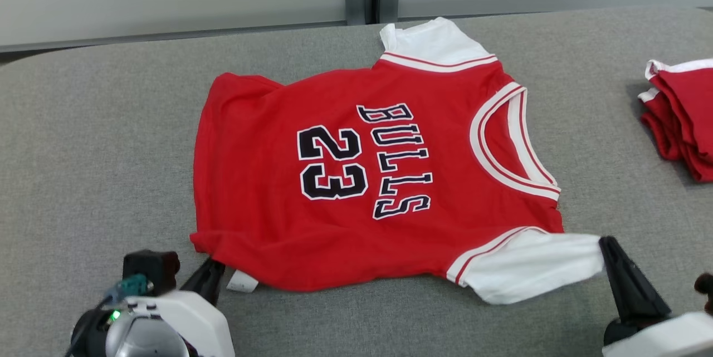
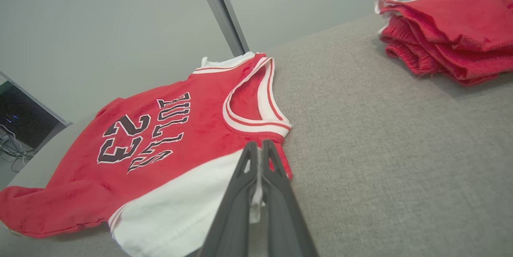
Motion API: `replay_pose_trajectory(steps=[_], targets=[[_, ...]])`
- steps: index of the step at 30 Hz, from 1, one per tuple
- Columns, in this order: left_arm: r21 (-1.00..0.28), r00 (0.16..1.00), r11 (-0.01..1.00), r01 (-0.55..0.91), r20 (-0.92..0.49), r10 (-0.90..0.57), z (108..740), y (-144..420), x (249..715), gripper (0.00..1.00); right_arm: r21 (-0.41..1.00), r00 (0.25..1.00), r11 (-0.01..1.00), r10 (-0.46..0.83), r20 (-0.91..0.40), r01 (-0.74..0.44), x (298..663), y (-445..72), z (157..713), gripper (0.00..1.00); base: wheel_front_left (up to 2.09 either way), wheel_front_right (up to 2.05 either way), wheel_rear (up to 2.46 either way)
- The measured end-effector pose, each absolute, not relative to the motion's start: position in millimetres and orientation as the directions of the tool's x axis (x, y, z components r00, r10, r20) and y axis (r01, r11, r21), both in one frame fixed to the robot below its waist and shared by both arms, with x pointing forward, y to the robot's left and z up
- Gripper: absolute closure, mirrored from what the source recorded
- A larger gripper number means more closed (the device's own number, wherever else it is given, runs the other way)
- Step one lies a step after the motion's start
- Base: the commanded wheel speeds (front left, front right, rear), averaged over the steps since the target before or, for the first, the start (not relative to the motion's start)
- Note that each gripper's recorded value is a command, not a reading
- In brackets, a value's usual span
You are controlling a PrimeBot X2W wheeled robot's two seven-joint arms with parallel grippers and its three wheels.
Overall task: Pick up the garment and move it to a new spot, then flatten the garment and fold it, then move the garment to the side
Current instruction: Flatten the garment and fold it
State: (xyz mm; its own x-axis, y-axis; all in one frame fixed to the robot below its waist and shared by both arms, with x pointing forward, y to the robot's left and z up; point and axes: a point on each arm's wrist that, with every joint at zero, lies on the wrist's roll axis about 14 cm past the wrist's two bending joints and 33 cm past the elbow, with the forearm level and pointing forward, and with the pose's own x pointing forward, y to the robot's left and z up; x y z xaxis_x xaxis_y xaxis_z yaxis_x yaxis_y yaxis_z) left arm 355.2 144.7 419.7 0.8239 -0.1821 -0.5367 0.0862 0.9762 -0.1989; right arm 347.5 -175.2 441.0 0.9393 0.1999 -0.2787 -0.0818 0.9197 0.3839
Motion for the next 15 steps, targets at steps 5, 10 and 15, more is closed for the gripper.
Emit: replay_pose_trajectory(steps=[5,10,15], targets=[[-0.199,0.774,0.974,0.109,-0.598,-0.209,405.4,149.3,381.7,1.00,0.360,0.939,0.926,0.218,-0.268,-0.113,394.5,-179.2,438.0,1.00,0.00,0.00,0.00],[-0.209,0.739,0.972,0.110,-0.637,-0.221,393.5,155.0,401.7,1.00,0.342,0.920,0.926,0.265,-0.289,-0.159,431.8,-172.2,427.5,1.00,0.00,0.00,0.00],[-0.246,0.734,0.965,0.091,-0.639,-0.232,389.5,157.9,417.8,1.00,0.323,0.899,0.924,0.308,-0.313,-0.204,460.3,-164.5,416.0,1.00,0.00,0.00,0.00]])
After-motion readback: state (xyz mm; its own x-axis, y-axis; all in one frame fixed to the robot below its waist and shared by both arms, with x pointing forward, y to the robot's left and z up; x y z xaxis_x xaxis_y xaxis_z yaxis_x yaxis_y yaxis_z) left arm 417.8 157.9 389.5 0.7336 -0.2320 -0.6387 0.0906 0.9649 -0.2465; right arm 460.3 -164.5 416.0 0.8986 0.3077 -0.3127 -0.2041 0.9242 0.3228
